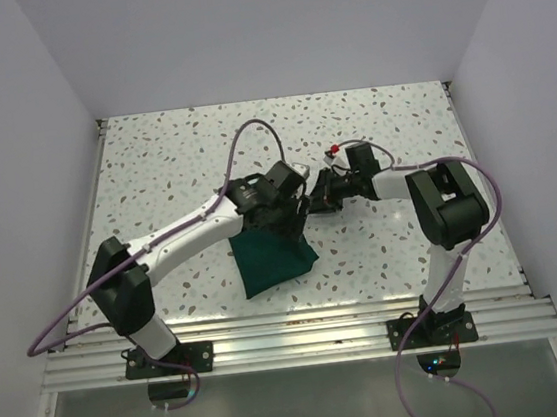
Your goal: Prepare the surgical pack
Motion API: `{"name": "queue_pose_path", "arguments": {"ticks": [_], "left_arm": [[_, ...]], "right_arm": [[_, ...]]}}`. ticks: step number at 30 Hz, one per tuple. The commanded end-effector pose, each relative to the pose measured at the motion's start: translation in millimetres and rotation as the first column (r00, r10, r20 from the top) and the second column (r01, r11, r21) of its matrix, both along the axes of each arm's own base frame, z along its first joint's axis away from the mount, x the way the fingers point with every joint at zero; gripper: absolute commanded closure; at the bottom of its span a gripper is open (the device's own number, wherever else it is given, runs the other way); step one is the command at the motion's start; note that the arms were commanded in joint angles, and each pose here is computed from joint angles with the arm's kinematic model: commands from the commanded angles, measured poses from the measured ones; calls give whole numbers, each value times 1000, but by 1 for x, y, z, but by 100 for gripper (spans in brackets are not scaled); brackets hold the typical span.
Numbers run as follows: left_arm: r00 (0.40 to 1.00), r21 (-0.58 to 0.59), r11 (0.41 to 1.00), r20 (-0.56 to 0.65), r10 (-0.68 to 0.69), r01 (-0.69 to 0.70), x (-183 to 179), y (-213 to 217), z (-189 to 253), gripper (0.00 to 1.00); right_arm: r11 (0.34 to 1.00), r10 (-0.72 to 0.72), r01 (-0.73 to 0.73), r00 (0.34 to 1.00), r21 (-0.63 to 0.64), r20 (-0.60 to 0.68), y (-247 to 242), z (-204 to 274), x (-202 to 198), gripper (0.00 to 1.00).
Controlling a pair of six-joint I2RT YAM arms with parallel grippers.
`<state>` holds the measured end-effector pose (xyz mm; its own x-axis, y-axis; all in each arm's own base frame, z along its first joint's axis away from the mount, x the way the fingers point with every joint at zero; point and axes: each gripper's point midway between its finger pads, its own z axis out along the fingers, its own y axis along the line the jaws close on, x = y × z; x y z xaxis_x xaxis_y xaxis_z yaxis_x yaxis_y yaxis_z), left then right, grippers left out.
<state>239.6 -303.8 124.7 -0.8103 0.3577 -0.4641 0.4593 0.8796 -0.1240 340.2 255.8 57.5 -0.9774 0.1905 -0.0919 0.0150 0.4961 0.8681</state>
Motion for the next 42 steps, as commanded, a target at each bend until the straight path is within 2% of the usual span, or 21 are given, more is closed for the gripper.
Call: {"name": "queue_pose_path", "arguments": {"ticks": [1,5,6,9,15,18,19,21,31,37,42], "left_arm": [[985,-116,987,117,126,-112,24,18,50,33],[955,-180,947,84,283,-265,60,58,55,48],[958,-181,946,51,283,-270,64,57,47,54],[960,-144,949,-9,282,-280,73,53,28,63],[961,-116,961,-142,235,-252,71,33,-22,76],[963,-132,963,-168,212,-235,72,21,-32,77],[964,-132,965,-174,203,-227,71,18,-34,78],[967,-135,969,-182,181,-206,72,12,-37,79],[971,-120,972,-153,182,-201,68,22,-24,79],[972,-101,971,-116,205,-217,64,35,-11,78],[973,-79,974,-113,201,-211,64,38,-14,78]], "right_arm": [[998,65,-65,997,-7,38,3,11,-9,80],[995,104,-104,994,-1,40,18,9,-13,81],[994,113,-113,993,3,40,22,9,-15,81],[990,141,-141,989,0,41,32,8,-21,82],[975,219,-220,976,24,13,61,-5,-41,84],[965,247,-246,969,93,-8,88,-6,-53,90],[960,247,-247,969,128,22,92,-2,-53,91],[964,220,-215,976,154,-13,91,0,-54,92],[989,44,-44,999,138,1,19,14,-12,91],[991,65,-69,997,111,39,20,12,-9,91],[986,93,-96,995,133,33,45,7,-12,92]]}}
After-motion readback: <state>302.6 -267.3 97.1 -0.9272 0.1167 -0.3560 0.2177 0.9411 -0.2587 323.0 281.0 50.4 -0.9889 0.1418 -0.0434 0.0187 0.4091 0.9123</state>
